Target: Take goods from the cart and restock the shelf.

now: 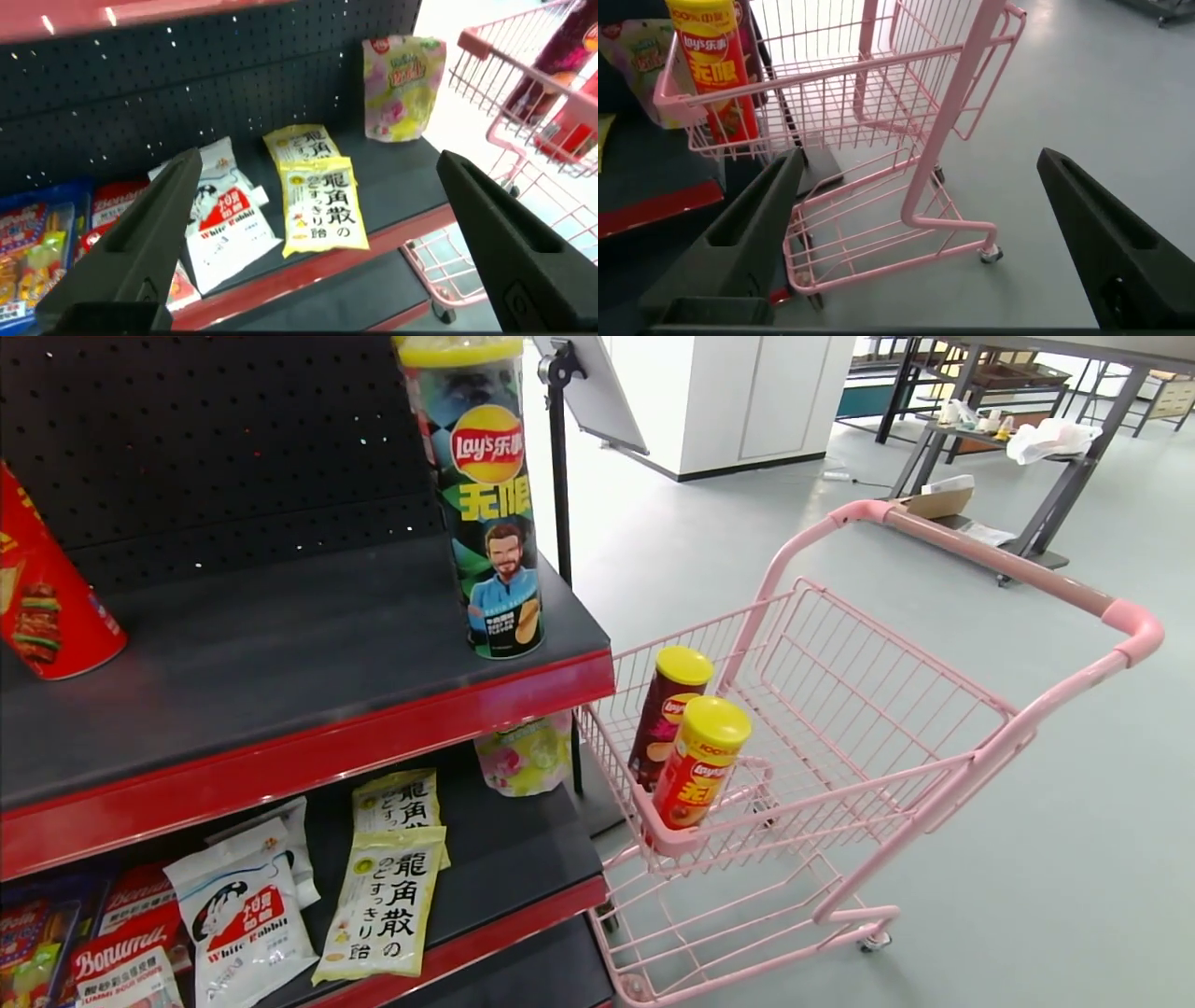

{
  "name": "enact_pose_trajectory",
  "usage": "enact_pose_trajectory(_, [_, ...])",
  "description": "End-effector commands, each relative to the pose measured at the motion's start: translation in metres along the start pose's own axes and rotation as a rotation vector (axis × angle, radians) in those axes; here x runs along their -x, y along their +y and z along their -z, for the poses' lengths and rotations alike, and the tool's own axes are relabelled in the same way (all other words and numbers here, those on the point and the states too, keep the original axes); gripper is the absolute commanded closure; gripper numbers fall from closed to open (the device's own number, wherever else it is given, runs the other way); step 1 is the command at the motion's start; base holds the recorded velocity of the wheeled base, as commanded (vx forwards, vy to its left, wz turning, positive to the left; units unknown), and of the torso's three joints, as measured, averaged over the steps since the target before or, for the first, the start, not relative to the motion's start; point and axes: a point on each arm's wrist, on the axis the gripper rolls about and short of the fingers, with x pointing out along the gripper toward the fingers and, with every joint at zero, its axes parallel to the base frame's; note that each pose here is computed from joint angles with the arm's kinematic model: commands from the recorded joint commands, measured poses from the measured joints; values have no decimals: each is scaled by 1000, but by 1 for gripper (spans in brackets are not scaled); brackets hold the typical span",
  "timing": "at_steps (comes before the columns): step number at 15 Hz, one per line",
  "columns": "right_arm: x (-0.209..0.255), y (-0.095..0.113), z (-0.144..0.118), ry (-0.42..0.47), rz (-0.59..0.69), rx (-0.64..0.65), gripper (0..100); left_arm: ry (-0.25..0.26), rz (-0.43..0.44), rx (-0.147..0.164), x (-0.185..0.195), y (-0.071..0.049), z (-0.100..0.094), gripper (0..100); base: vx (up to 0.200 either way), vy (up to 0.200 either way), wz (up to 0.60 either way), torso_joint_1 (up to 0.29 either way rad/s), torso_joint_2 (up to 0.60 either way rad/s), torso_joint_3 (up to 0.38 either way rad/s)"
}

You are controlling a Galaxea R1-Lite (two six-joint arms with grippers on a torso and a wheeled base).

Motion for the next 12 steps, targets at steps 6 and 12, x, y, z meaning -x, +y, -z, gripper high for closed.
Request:
enact_pose_trajectory(6, [-1,0,-1,19,-6,25,0,0,-1,0,0,0,0,0,0,0,0,-93,303,202])
enact_pose_trajectory(12, [-73,10,-170,69,-258,-103,0,0,1,-1,0,0,0,0,0,0,0,0,0,0])
